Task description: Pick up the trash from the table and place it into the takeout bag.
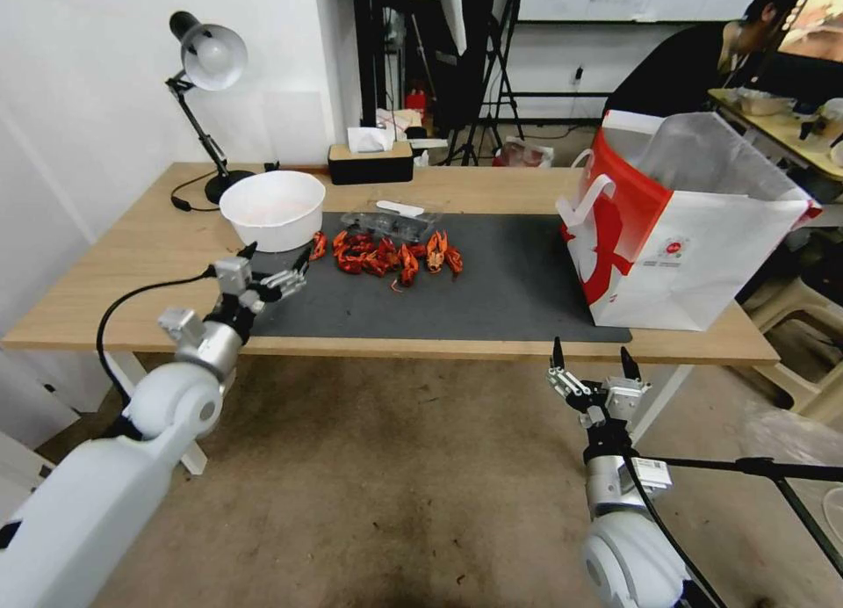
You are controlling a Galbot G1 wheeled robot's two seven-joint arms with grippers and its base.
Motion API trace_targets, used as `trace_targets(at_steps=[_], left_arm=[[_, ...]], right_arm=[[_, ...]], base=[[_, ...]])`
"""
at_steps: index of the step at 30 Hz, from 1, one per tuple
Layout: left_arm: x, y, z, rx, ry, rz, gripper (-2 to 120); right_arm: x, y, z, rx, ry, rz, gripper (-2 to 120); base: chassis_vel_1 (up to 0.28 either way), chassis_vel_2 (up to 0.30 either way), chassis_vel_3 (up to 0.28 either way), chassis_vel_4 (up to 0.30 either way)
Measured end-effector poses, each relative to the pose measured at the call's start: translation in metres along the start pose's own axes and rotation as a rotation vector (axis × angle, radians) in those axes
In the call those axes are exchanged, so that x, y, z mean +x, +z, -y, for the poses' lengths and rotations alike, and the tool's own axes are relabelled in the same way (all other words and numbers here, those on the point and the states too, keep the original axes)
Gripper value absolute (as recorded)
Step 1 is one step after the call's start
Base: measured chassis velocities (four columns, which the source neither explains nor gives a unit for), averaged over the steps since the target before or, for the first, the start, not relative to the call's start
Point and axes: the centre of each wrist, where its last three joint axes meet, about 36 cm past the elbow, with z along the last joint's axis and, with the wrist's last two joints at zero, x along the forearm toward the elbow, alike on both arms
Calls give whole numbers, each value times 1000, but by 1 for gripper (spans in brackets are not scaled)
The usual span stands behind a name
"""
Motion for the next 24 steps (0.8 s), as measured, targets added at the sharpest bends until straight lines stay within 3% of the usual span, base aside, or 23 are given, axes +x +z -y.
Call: trace_targets(at_steps=[14, 24], left_arm=[[50, 17, -1, -22, -65, 15, 100], [95, 40, 5, -41, -108, 22, 100]], right_arm=[[-1, -2, 0, 2, -6, 7, 100], [-1, -2, -1, 6, -14, 9, 100]], base=[[0, 0, 0, 0], [0, 0, 0, 0]])
